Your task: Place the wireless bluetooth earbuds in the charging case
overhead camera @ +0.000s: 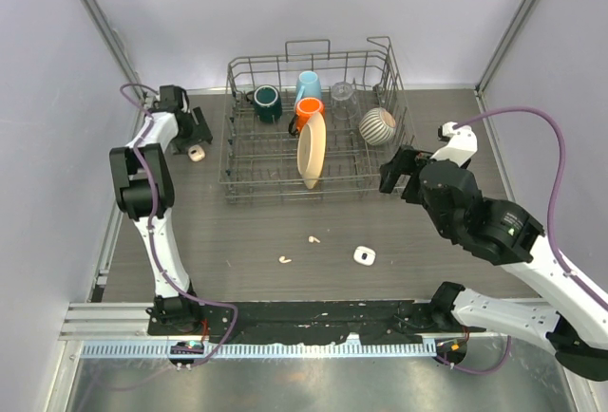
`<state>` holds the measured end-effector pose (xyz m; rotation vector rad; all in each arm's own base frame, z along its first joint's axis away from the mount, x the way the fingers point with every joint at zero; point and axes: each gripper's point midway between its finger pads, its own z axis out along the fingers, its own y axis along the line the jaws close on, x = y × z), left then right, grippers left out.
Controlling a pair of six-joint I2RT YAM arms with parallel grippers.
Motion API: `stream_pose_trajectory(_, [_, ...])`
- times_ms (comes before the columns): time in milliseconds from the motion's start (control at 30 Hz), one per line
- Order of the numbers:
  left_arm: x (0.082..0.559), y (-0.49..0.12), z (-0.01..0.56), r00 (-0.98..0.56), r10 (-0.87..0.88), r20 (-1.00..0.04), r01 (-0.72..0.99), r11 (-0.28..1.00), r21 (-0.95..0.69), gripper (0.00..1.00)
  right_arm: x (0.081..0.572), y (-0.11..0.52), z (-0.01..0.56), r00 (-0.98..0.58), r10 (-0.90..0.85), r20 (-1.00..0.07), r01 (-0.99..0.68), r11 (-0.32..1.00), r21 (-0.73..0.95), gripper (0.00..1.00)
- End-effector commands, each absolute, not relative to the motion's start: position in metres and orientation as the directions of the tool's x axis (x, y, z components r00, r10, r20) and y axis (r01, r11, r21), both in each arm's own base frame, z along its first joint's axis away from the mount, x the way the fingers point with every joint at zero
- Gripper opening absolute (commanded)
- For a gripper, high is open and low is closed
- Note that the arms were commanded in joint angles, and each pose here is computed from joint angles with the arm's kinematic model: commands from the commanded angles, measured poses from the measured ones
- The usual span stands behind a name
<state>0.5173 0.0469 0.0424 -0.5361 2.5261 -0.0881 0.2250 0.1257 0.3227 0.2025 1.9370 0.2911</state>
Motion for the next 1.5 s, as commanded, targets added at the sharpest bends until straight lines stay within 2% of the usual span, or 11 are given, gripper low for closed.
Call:
stream_pose_trajectory(0, [0.513,0.058,0.039,-0.78,-0.38,-0.496,-0.374,0.92,-0.116,0.79,0.225,0.118,0.339,-0.313,0.342,-0.886,0.018,0.935,0.354,0.96])
stream_pose_trajectory(200, [0.51,0.063,0.032,-0.789,-0.382,-0.481,-0.391,0.916,-0.088,0.77,0.223,0.115,0.341,-0.305,0.343,-0.888,0.014,0.934,0.356,0.96])
stream_pose_trajectory(333, [0.506,0.06,0.026,-0.799,-0.387,-0.461,-0.392,0.916,-0.09,0.72,0.222,0.114,0.342,-0.304,0.347,-0.888,0.012,0.933,0.36,0.96])
stream_pose_trajectory(433, [0.498,0.059,0.022,-0.803,-0.393,-0.448,-0.399,0.913,-0.086,0.61,0.221,0.113,0.342,-0.303,0.346,-0.888,0.011,0.933,0.36,0.96])
stream_pose_trajectory(667, [0.461,0.052,0.024,-0.795,-0.438,-0.419,-0.438,0.893,-0.102,0.46,0.215,0.111,0.343,-0.303,0.36,-0.883,-0.012,0.924,0.381,0.96])
stream_pose_trajectory(833, [0.392,0.027,0.024,-0.793,-0.476,-0.379,-0.467,0.876,-0.123,0.32,0.201,0.104,0.347,-0.299,0.382,-0.875,-0.056,0.908,0.415,0.96])
stream_pose_trajectory(867, [0.388,0.024,0.041,-0.768,-0.489,-0.413,-0.472,0.869,-0.15,0.31,0.198,0.101,0.348,-0.296,0.388,-0.873,-0.067,0.903,0.424,0.96])
stream_pose_trajectory(1067, [0.335,-0.009,0.061,-0.735,-0.521,-0.434,-0.476,0.852,-0.216,0.25,0.186,0.097,0.343,-0.317,0.385,-0.867,-0.106,0.894,0.436,0.96])
stream_pose_trajectory(1100, [0.331,-0.01,0.078,-0.707,-0.53,-0.469,-0.475,0.846,-0.24,0.24,0.183,0.098,0.343,-0.323,0.388,-0.863,-0.115,0.889,0.443,0.96])
stream_pose_trajectory(1300, [0.288,-0.038,0.105,-0.68,-0.549,-0.486,-0.447,0.836,-0.317,0.18,0.175,0.113,0.331,-0.382,0.399,-0.833,-0.169,0.856,0.488,0.96])
stream_pose_trajectory(1467, [0.257,-0.054,0.159,-0.591,-0.581,-0.56,-0.379,0.813,-0.443,0.15,0.174,0.13,0.324,-0.389,0.445,-0.807,-0.232,0.801,0.553,0.95])
